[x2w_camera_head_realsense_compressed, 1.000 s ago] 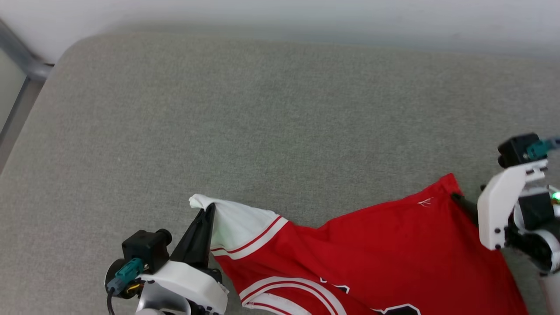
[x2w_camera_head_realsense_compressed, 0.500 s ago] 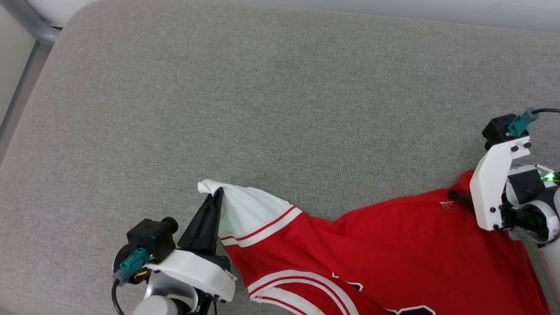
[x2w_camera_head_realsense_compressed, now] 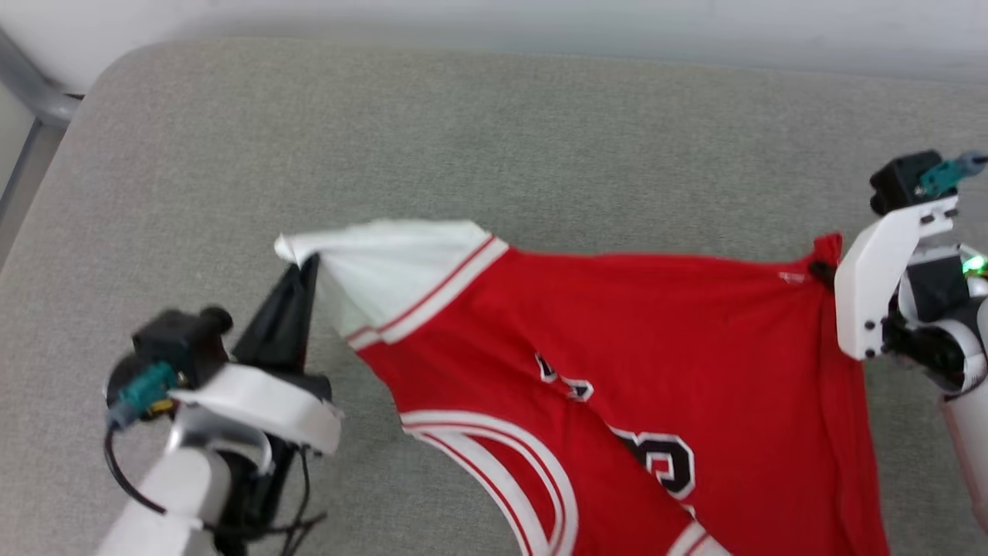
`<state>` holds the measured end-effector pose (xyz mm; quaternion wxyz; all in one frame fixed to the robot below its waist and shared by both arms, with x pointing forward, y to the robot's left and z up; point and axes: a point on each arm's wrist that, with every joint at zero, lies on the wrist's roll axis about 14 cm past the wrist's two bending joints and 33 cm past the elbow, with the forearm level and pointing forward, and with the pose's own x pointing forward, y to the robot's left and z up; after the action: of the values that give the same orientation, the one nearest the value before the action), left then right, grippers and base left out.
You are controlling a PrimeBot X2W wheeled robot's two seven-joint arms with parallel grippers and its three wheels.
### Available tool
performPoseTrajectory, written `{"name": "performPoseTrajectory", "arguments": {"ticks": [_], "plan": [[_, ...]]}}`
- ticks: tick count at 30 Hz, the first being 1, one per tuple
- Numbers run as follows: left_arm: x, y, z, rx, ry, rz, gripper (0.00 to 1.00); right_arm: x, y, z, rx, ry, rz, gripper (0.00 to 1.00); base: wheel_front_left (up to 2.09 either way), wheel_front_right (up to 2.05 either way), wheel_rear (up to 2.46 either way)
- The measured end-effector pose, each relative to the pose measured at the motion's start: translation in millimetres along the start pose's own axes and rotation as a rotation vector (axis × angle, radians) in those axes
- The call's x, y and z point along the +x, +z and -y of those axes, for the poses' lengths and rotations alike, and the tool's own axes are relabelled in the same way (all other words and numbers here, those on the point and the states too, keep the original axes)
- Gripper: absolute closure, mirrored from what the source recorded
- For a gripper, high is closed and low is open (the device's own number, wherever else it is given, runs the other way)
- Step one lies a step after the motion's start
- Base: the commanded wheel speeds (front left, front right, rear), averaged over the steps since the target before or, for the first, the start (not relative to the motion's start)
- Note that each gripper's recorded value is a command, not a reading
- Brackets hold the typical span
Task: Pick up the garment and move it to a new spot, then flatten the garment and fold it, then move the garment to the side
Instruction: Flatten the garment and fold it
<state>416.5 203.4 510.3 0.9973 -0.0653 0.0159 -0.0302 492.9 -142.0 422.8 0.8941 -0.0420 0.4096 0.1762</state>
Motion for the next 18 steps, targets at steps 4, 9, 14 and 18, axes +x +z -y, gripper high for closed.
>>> {"name": "performPoseTrajectory", "arguments": {"ticks": [4, 9, 14, 18], "plan": [[30, 38, 5, 0.032, -0.054, 0.071, 1.00, -18, 39, 11, 0.000, -0.051, 0.152, 1.00, 0.00, 0.00, 0.00], [74, 103, 1, 0.049, -0.075, 0.204, 1.00, -46, 97, 29, -0.007, -0.120, 0.353, 1.00, 0.00, 0.00, 0.00], [115, 155, 10, 0.075, -0.109, 0.302, 1.00, -73, 155, 52, -0.017, -0.195, 0.546, 1.00, 0.00, 0.00, 0.00], [146, 192, 12, 0.107, -0.114, 0.375, 1.00, -96, 201, 72, -0.028, -0.266, 0.697, 1.00, 0.00, 0.00, 0.00]]}}
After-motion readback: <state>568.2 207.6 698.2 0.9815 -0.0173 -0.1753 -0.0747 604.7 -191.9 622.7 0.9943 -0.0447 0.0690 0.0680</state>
